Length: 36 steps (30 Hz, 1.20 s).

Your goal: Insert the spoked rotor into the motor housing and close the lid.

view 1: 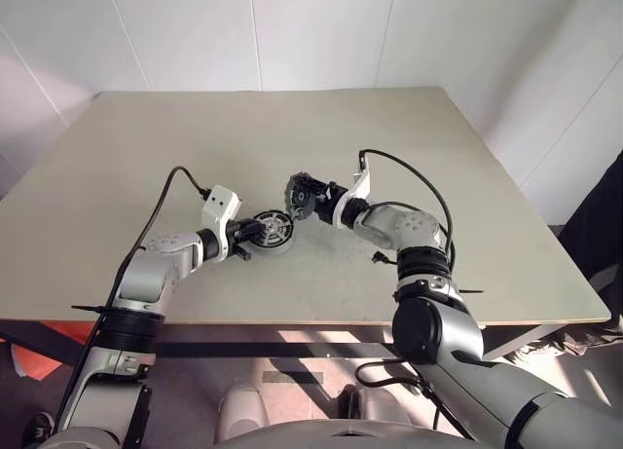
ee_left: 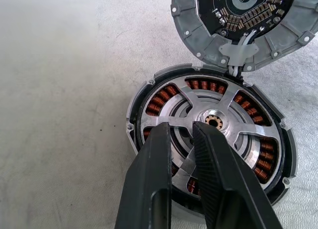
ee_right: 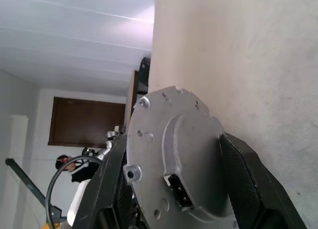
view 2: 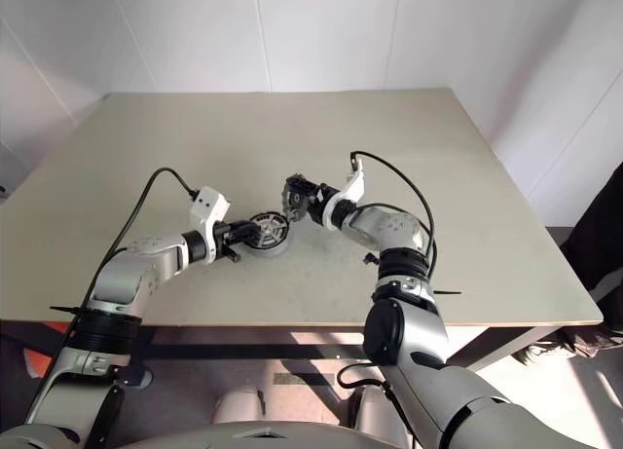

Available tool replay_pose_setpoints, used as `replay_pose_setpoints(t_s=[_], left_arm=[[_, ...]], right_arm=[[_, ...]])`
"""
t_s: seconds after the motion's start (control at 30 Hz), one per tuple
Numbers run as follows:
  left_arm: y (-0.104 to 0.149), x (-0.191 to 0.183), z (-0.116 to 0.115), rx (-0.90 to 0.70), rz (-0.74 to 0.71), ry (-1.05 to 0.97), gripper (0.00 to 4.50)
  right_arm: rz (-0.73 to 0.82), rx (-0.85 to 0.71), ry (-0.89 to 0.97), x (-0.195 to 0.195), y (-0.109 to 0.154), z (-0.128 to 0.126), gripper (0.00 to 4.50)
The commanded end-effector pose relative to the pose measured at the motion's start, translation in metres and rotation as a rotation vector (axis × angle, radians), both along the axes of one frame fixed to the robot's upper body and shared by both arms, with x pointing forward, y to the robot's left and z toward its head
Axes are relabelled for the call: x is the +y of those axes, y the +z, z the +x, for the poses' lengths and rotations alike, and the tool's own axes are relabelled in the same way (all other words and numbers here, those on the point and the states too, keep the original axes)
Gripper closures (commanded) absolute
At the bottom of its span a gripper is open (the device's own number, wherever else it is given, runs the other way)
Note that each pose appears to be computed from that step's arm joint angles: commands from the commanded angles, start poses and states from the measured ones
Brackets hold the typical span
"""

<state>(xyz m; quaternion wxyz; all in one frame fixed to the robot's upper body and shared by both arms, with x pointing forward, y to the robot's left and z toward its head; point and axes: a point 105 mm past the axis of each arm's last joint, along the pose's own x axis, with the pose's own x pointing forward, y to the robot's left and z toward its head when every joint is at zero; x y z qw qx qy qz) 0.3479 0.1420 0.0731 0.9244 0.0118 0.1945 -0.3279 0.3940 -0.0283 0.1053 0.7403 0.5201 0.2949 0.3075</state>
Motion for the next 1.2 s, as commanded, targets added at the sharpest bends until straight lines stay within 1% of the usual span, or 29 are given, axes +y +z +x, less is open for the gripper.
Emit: replay_pose_setpoints(t_s=[0.03,0.17,0.33,0.4,0.47,0.5,0.6,0.87,1.2], left_arm=[[0.014,0.017,0.009,-0.049,0.009,0.059,3.72],[0.028,0.041,0.02,-0.085,0.002,0.14,3.72],[0.069,0.093,0.038,-0.185,-0.037,0.305,3.72],[0.091,0.112,0.044,-0.241,-0.061,0.374,3.72],[0.102,0.119,0.046,-0.272,-0.085,0.405,3.72],[0.105,0.117,0.047,-0.28,-0.101,0.401,3.72],[0.105,0.108,0.047,-0.282,-0.121,0.387,3.72],[0.09,0.098,0.047,-0.252,-0.115,0.378,3.72],[0.08,0.089,0.045,-0.23,-0.117,0.357,3.72]], right_arm=[[0.041,-0.097,0.052,0.009,0.03,-0.001,1.54],[0.032,-0.114,0.113,0.019,0.036,-0.009,1.54],[-0.007,-0.105,0.184,0.035,0.03,-0.022,1.54],[-0.035,-0.101,0.201,0.038,0.026,-0.025,1.54],[-0.047,-0.101,0.204,0.038,0.024,-0.025,1.54],[-0.046,-0.101,0.202,0.038,0.025,-0.024,1.54],[-0.054,-0.101,0.199,0.038,0.024,-0.023,1.54],[-0.094,-0.128,0.219,0.04,0.024,-0.026,1.54],[-0.125,-0.211,0.252,0.047,0.04,-0.031,1.54]])
